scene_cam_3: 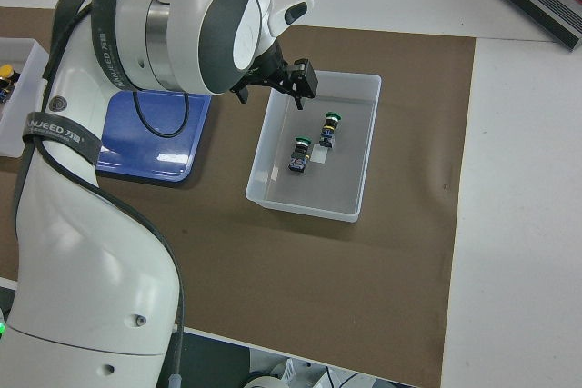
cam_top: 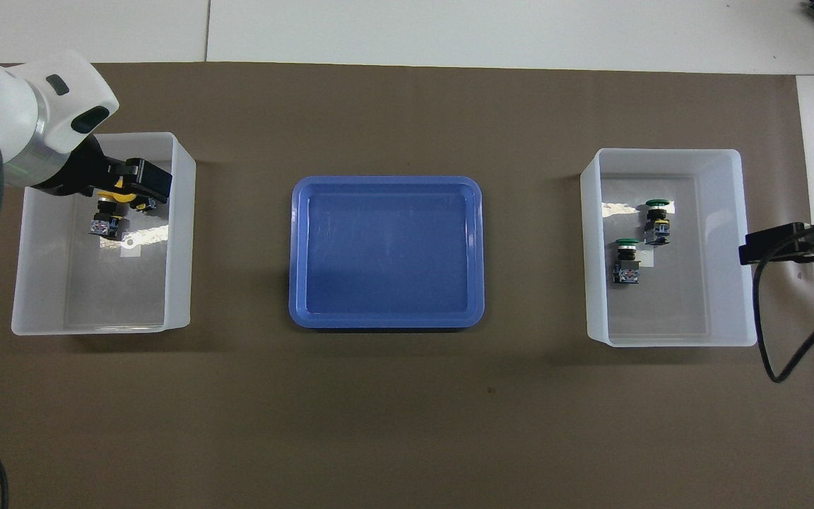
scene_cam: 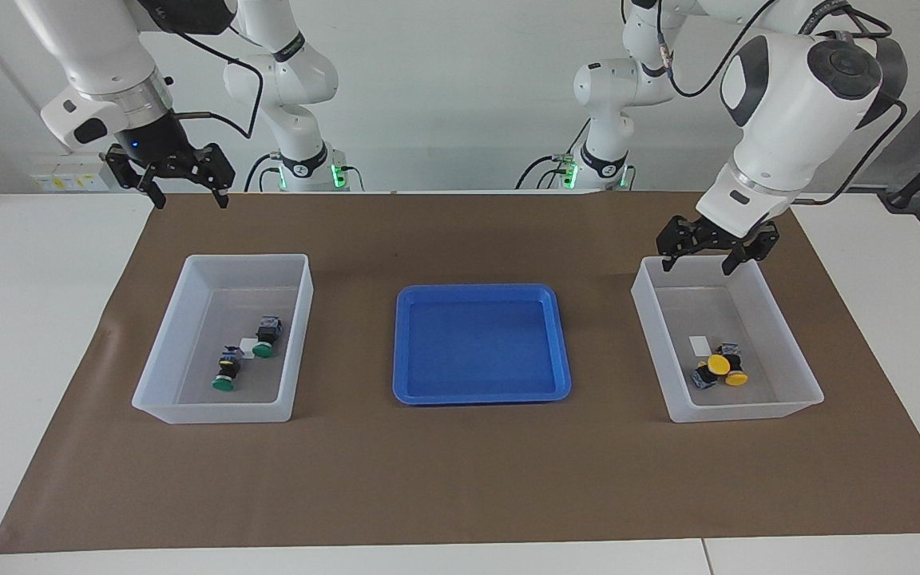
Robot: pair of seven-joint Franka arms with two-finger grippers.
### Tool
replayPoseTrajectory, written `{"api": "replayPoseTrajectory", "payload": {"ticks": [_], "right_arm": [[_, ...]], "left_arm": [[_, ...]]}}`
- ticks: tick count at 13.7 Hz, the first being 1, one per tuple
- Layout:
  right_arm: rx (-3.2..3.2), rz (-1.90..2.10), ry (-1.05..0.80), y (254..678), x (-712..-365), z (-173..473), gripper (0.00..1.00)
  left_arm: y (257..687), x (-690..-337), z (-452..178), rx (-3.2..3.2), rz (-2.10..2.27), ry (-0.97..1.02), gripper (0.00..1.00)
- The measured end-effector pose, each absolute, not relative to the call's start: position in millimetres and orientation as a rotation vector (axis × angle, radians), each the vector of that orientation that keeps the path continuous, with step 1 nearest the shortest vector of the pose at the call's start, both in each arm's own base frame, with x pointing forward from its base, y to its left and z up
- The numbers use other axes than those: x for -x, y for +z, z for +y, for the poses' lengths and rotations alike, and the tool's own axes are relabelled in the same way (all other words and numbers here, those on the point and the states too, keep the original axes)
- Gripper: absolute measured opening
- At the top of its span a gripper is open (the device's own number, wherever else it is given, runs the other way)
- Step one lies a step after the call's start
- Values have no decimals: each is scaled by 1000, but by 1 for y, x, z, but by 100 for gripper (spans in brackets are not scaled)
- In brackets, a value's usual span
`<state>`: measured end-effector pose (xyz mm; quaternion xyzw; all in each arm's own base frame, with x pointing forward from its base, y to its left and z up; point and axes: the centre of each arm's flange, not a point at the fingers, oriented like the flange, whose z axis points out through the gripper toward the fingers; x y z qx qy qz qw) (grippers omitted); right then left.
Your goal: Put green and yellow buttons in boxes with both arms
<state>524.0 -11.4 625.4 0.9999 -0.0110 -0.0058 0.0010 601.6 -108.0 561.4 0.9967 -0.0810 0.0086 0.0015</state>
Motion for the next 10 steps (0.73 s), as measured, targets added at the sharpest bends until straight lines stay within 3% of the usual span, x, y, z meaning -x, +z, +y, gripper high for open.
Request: {"api": "replayPoseTrajectory", "payload": {"ticks": [10], "right_arm": [[-3139, -35, -18, 625, -524, -11, 100]], "left_arm": [[582, -596, -110, -3127, -258, 103, 100]]}}
